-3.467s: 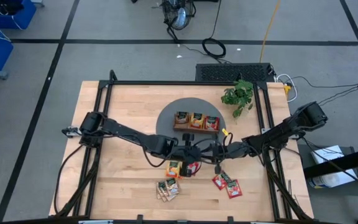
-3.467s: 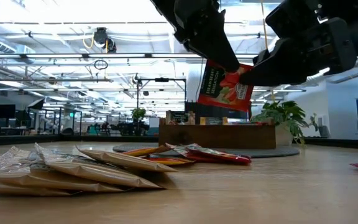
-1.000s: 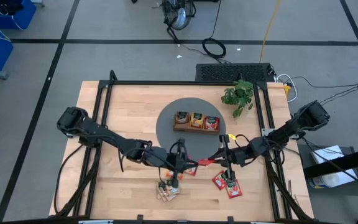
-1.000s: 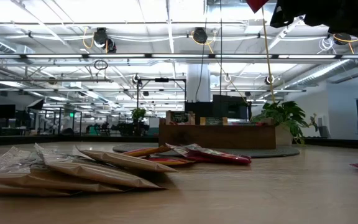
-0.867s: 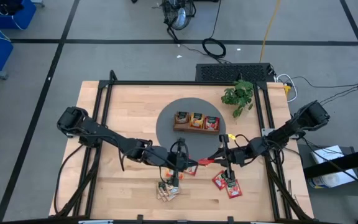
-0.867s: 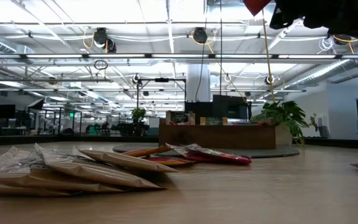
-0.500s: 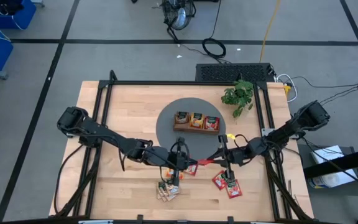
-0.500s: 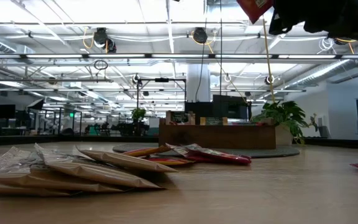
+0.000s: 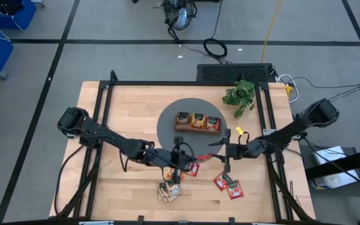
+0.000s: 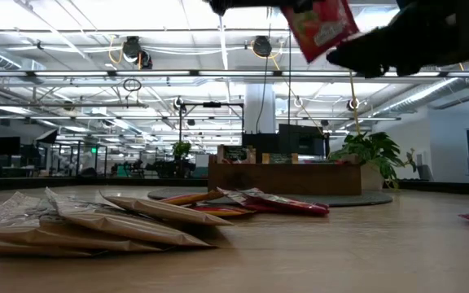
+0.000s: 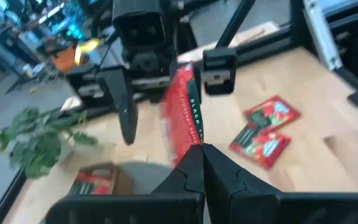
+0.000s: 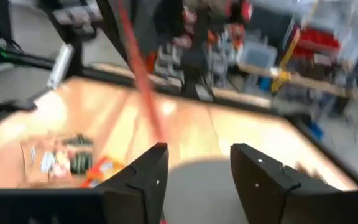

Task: Pick & Place Tea
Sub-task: Put the red tea bag to the right section into the wooden organizer

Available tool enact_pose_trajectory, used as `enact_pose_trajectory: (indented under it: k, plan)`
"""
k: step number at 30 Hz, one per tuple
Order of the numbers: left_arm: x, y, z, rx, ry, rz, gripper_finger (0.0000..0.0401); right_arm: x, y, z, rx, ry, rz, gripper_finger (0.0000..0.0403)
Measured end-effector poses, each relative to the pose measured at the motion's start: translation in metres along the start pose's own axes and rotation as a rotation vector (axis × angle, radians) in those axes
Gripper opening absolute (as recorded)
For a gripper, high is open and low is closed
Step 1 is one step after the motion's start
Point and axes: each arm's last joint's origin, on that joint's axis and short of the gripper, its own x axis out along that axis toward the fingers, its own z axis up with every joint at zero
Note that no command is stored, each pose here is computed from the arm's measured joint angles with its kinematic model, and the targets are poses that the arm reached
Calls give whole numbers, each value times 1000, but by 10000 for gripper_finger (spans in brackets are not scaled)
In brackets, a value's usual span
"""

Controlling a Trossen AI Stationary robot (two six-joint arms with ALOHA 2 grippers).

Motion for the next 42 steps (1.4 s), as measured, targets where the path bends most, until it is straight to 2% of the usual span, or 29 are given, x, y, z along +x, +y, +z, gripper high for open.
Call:
enact_pose_trajectory:
  k: [4, 13, 20, 24, 29, 31, 36, 42]
  plan:
    - [0, 0, -4, -17, 44, 1, 1, -10, -4, 3, 43, 63, 11, 173]
    - [1, 1, -6, -40, 63, 12, 1, -23, -1, 15, 27, 25, 60, 168]
    - [5, 12, -9, -74, 72, 36, 1, -4, 9, 29, 5, 59, 61, 179]
    - [9, 16, -14, -79, 90, 37, 1, 9, 14, 33, -19, 120, 5, 182]
    - [13, 14, -18, -76, 105, 14, 1, 23, 8, 36, -41, 151, -83, 178]
    - [14, 13, -20, -70, 118, 9, 1, 27, 5, 35, -32, 151, -63, 175]
    - [16, 12, -22, -67, 130, 9, 1, 32, 1, 30, -27, 167, 35, 146]
    - [16, 12, -22, -68, 127, 13, 1, 33, 2, 27, -47, 185, 110, 69]
